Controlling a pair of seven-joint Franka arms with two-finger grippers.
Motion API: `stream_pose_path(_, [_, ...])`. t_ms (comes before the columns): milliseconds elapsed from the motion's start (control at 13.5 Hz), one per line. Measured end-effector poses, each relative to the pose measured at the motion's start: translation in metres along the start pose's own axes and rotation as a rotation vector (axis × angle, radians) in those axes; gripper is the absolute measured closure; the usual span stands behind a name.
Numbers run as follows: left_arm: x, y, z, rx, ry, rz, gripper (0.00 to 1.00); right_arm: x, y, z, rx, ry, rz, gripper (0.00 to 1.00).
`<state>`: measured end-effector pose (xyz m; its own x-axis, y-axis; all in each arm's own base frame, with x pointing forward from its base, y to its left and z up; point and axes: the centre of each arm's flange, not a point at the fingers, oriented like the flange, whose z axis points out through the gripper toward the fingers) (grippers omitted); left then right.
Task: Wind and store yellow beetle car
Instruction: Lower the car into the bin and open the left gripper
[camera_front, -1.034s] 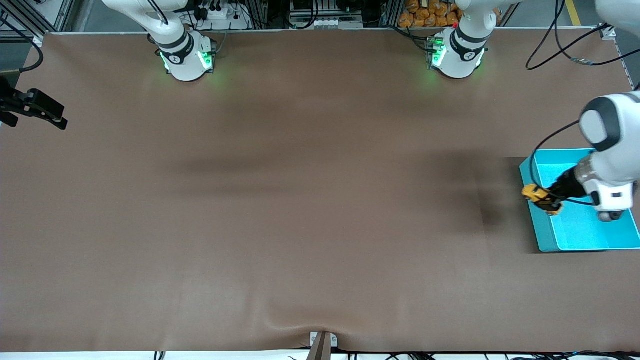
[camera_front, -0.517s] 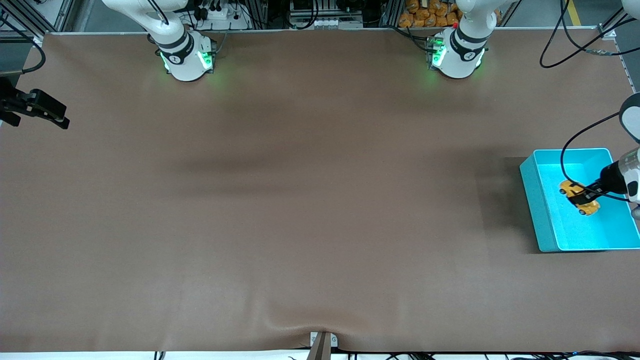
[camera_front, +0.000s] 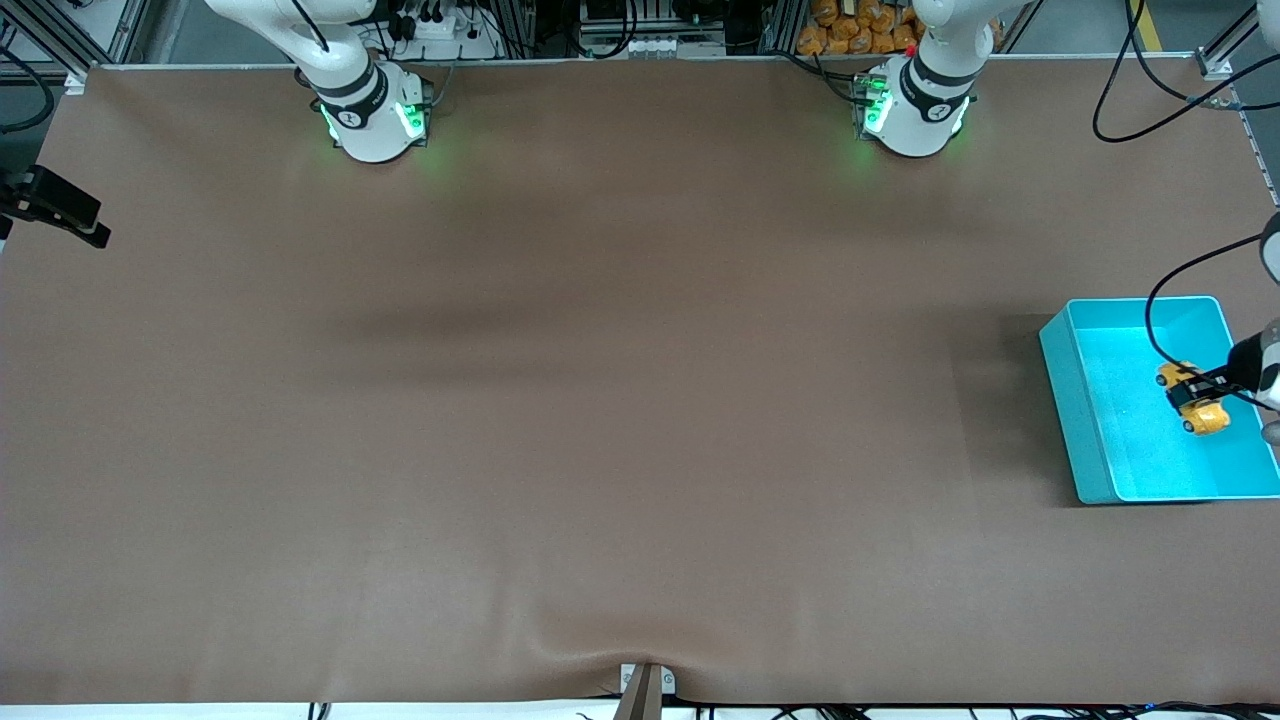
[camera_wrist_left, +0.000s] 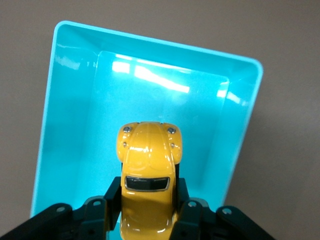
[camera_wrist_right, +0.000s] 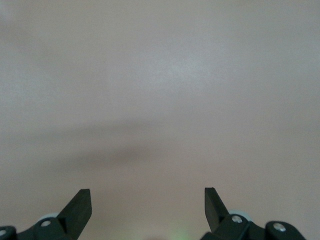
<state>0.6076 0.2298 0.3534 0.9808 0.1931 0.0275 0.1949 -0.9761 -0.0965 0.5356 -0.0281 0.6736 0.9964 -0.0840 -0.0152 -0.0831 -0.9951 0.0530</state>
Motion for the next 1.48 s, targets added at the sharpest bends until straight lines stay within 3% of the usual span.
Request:
stream_pose_path(295, [-0.001,-0.043,0.027,-0.009,-0.031,0.104,0.54,0.0,0.013,-0.001,0.0,0.002,0.024,0.0])
stream_pose_path(739, [-0.001,-0.033,0.079,-0.04,-0.092,0.128,0.54,0.0,0.034,-0.004,0.001,0.01,0.061,0.0])
stream_pose_path(1108, [0.002,-0.031,0.106,-0.046,-0.07,0.164,0.54,-0.002,0.03,-0.022,0.006,0.049,0.055,0.0])
stream_pose_path(1477, [0.004,-0.031,0.134,-0.049,-0.044,0.167,0.54,-0.003,0.03,-0.023,0.006,0.052,0.055,0.0])
